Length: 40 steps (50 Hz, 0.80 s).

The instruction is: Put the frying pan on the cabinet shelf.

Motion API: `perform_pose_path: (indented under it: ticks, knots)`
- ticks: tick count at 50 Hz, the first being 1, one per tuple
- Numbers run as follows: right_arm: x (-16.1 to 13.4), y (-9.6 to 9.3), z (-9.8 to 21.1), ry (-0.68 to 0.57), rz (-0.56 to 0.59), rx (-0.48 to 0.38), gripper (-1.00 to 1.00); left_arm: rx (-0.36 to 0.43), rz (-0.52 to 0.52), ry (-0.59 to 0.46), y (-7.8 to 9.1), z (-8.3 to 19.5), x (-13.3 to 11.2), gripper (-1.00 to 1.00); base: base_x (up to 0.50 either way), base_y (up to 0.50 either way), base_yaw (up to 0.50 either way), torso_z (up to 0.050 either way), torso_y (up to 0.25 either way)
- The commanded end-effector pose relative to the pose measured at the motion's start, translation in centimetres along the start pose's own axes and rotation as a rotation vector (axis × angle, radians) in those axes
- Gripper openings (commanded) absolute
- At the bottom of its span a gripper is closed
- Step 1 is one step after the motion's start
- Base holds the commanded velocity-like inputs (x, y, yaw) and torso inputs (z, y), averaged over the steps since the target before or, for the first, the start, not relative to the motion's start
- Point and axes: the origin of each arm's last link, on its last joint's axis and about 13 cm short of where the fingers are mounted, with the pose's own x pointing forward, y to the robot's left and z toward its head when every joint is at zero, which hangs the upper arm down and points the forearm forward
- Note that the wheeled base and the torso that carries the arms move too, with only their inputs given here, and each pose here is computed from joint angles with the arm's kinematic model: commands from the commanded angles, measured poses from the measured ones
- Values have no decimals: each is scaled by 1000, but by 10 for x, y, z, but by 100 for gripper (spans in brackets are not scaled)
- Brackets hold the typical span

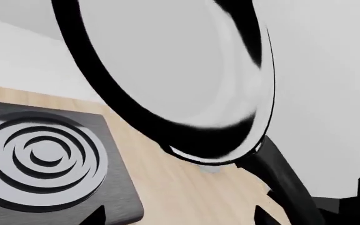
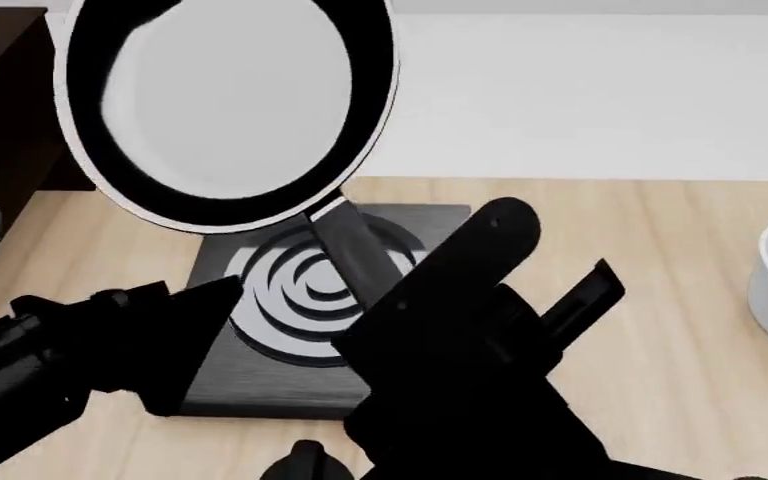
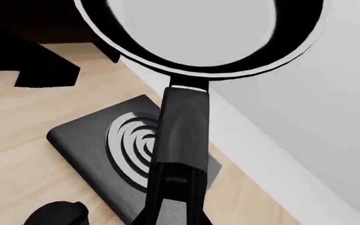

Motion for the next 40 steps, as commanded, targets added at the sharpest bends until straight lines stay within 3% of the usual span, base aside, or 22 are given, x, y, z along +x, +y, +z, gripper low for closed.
perform_pose_path:
  ticks: [1, 6, 23, 40]
  knots:
    - [-1, -6, 9, -68, -113, -43, -100, -76, -40, -1, -1, 7, 0, 100, 0, 0, 0, 0, 0]
    - [-1, -5, 9, -72, -105, -45, -100, -146, -49, 27, -3, 4, -1, 100, 0, 0, 0, 2, 2]
    - [1, -3, 10, -85, -99, -46, -100, -241, -113, 94, -16, -18, -6, 100, 0, 0, 0, 1, 2]
    - [2, 1, 6, -87, -86, -44, -100, -265, -158, 81, -24, -14, 7, 100, 0, 0, 0, 0, 1]
